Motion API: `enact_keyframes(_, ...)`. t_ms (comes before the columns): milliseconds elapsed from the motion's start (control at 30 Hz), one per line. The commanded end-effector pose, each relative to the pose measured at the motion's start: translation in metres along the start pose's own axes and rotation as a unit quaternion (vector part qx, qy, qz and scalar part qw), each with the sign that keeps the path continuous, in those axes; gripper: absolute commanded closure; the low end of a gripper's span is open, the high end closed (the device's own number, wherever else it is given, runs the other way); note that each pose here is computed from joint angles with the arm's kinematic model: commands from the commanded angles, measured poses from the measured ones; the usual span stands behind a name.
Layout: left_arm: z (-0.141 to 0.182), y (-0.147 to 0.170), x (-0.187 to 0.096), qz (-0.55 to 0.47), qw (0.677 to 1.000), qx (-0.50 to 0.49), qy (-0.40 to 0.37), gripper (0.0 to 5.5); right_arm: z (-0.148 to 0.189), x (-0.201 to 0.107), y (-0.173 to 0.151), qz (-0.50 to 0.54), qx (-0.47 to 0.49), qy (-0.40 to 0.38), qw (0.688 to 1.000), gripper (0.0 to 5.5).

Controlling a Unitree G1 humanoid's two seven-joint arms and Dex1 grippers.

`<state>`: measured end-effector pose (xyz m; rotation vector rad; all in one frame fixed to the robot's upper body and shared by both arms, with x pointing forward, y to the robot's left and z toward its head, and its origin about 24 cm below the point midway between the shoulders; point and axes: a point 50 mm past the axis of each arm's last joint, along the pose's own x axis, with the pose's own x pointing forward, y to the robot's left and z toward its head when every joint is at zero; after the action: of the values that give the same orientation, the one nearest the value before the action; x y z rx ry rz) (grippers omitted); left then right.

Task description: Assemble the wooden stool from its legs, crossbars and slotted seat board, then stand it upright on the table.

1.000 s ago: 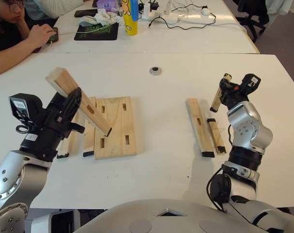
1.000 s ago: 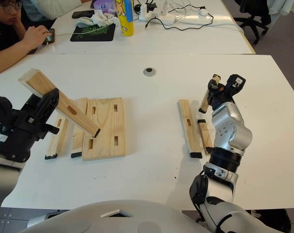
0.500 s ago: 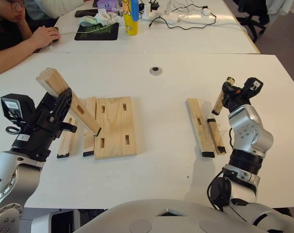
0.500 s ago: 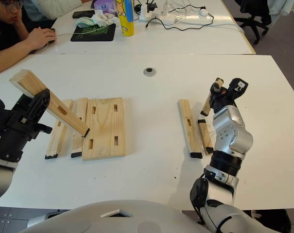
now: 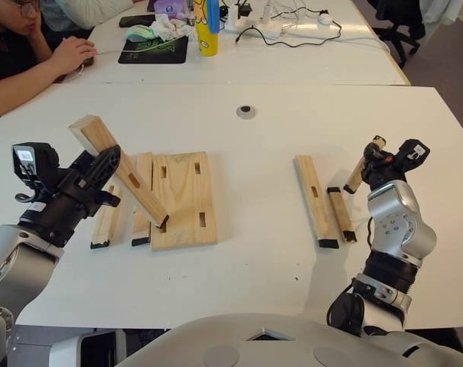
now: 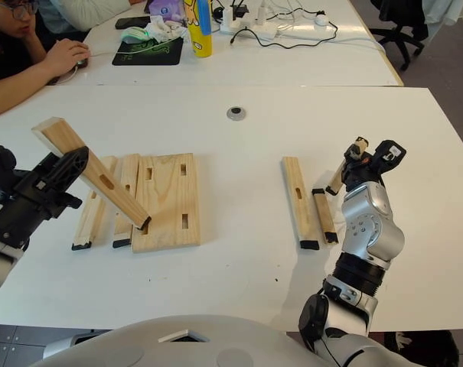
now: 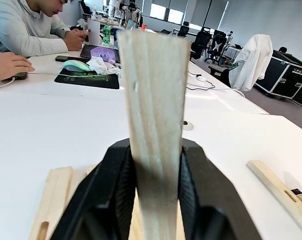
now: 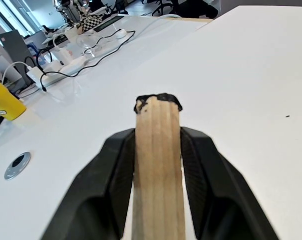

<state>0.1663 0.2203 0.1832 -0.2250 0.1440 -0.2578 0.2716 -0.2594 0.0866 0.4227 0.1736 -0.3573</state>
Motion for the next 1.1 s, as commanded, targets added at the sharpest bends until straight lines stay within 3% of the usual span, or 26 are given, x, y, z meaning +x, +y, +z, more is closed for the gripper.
enact_keyframes(33,-0.005,0.001,0.002,0.006,1.000,0.012,0.026,4.46,0.002,-0.002,0.001,0.001,0.005,-0.008,1.000,4.20)
enact_keyframes(400,-0.029,0.025,-0.004,0.075,0.990,0.081,0.085,4.46,0.004,-0.001,0.008,0.009,0.002,-0.009,1.000,4.20)
enact_keyframes(667,-0.061,0.031,0.000,0.087,0.989,0.100,0.060,4.46,0.007,0.004,0.023,0.039,-0.005,-0.009,0.999,4.20)
enact_keyframes(1100,-0.109,0.038,0.031,0.060,0.990,0.127,0.032,4.46,0.014,0.020,0.054,0.095,-0.023,0.004,0.995,4.20)
